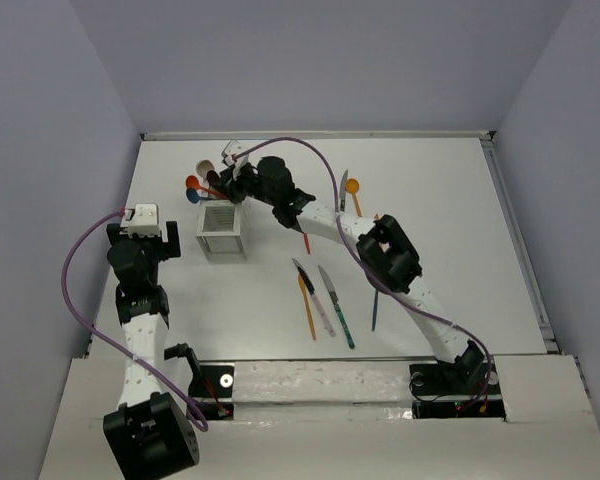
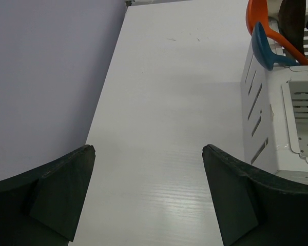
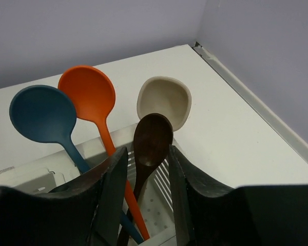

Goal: Sort the eating utensils into containers

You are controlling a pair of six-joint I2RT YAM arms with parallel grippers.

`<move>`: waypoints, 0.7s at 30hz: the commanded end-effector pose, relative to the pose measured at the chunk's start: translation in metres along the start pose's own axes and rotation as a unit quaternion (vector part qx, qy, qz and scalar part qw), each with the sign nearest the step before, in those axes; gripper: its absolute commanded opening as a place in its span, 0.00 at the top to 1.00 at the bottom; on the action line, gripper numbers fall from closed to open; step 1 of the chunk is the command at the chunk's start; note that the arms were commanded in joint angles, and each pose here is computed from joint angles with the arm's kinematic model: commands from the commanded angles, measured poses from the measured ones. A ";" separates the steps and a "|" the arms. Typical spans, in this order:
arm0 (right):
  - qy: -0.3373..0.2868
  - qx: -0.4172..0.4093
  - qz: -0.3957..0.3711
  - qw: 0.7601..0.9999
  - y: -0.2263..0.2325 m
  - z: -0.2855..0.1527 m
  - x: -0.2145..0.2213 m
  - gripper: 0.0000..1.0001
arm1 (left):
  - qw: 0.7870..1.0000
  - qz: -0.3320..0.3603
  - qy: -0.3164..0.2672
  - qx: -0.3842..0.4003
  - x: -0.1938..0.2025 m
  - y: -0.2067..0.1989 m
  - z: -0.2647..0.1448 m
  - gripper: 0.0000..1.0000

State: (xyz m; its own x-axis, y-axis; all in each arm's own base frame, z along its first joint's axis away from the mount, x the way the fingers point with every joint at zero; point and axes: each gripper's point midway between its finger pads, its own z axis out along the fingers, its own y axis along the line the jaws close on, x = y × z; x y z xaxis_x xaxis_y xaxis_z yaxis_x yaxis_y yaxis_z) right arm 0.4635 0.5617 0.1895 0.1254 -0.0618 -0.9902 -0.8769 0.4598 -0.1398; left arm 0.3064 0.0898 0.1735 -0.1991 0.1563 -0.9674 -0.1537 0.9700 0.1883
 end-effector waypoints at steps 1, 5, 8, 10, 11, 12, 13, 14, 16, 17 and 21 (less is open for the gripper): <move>-0.071 0.016 -0.012 0.997 -0.009 -0.013 -0.089 0.56 | 0.999 0.003 -0.034 -0.009 -0.015 0.005 -0.001 0.01; -0.076 0.038 -0.010 0.996 -0.016 -0.026 -0.117 0.55 | 0.999 0.004 -0.033 -0.008 -0.015 0.004 -0.001 0.01; -0.044 0.111 0.031 0.992 -0.040 -0.047 -0.137 0.55 | 0.999 0.004 -0.034 -0.009 -0.015 0.005 -0.002 0.01; -0.009 0.171 0.048 0.984 -0.066 -0.067 -0.137 0.53 | 0.999 0.003 -0.034 -0.010 -0.015 0.005 -0.002 0.01; 0.046 0.186 0.075 0.979 -0.071 -0.081 -0.115 0.52 | 0.999 0.004 -0.036 -0.009 -0.016 0.005 -0.002 0.01; 0.066 0.218 0.085 0.970 -0.097 -0.106 -0.118 0.50 | 0.999 0.003 -0.035 -0.009 -0.016 0.004 -0.002 0.01; 0.087 0.234 0.109 0.962 -0.107 -0.121 -0.109 0.49 | 0.999 0.004 -0.036 -0.010 -0.016 0.005 -0.002 0.01; 0.132 0.256 0.138 0.947 -0.115 -0.147 -0.087 0.48 | 0.999 0.004 -0.036 -0.010 -0.016 0.005 -0.002 0.01; 0.180 0.301 0.161 0.923 -0.154 -0.191 -0.053 0.47 | 0.999 0.004 -0.036 -0.010 -0.016 0.005 -0.003 0.01; 0.204 0.312 0.174 0.912 -0.164 -0.209 -0.035 0.46 | 0.999 0.004 -0.036 -0.011 -0.016 0.005 -0.003 0.01; 0.324 0.349 0.258 0.841 -0.191 -0.290 0.051 0.43 | 0.999 0.003 -0.037 -0.018 -0.016 0.007 -0.003 0.01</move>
State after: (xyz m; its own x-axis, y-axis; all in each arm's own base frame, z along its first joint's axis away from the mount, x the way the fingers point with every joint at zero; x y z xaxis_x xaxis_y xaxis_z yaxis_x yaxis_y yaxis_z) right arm 0.5094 0.3192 0.2983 -0.2616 -0.0343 -0.9646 -0.4696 0.8777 0.0961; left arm 0.3053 0.0897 0.1776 -0.1862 0.1608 -0.9692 -0.1581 0.9688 0.1911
